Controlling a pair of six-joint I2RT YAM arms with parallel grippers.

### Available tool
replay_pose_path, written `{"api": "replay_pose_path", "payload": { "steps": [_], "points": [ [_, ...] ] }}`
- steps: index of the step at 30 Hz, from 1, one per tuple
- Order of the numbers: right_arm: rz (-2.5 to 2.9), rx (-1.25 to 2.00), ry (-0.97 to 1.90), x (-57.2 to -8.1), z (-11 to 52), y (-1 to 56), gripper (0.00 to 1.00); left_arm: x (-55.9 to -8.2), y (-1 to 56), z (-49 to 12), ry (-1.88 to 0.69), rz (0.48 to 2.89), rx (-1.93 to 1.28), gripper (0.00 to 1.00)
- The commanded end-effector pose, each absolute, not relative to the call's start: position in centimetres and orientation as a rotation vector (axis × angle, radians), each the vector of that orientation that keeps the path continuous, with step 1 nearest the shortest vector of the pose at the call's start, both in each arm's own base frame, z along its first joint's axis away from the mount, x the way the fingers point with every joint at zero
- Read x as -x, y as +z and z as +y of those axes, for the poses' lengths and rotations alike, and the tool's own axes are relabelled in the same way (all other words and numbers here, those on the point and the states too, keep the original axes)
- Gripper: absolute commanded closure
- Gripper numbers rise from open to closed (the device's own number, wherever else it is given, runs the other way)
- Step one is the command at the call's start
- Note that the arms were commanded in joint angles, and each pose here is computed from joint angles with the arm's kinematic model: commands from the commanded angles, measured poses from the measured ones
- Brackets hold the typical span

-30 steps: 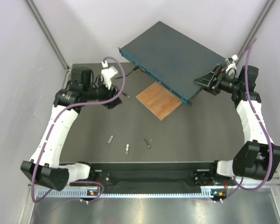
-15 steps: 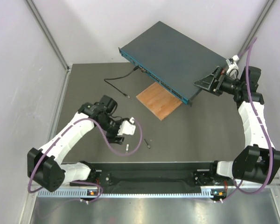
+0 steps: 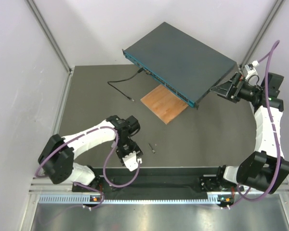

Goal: Insert the plug into the switch port

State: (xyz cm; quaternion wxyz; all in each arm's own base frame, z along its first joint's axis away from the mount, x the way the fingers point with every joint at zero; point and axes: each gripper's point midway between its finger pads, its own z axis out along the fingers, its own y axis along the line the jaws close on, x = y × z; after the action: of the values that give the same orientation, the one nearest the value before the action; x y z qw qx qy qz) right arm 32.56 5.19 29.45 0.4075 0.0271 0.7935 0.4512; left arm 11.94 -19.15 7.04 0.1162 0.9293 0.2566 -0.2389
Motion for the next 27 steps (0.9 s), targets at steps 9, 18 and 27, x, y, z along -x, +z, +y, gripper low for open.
{"api": "replay_pose_path", "payload": {
  "steps": [9,18,27],
  "points": [
    [1.930,0.010,1.117,-31.4,4.1,32.2,0.00,-13.0,3.3,-18.7,-0.560,0.490,-2.937,0.46],
    [1.925,0.020,1.119,-31.4,4.1,32.4,0.00,-14.0,1.5,-18.7,-0.496,0.454,-2.969,0.54],
    [1.901,0.084,1.021,-31.3,3.6,34.4,0.00,-13.2,0.3,-17.9,-0.540,0.535,-2.979,0.82]
  ]
}}
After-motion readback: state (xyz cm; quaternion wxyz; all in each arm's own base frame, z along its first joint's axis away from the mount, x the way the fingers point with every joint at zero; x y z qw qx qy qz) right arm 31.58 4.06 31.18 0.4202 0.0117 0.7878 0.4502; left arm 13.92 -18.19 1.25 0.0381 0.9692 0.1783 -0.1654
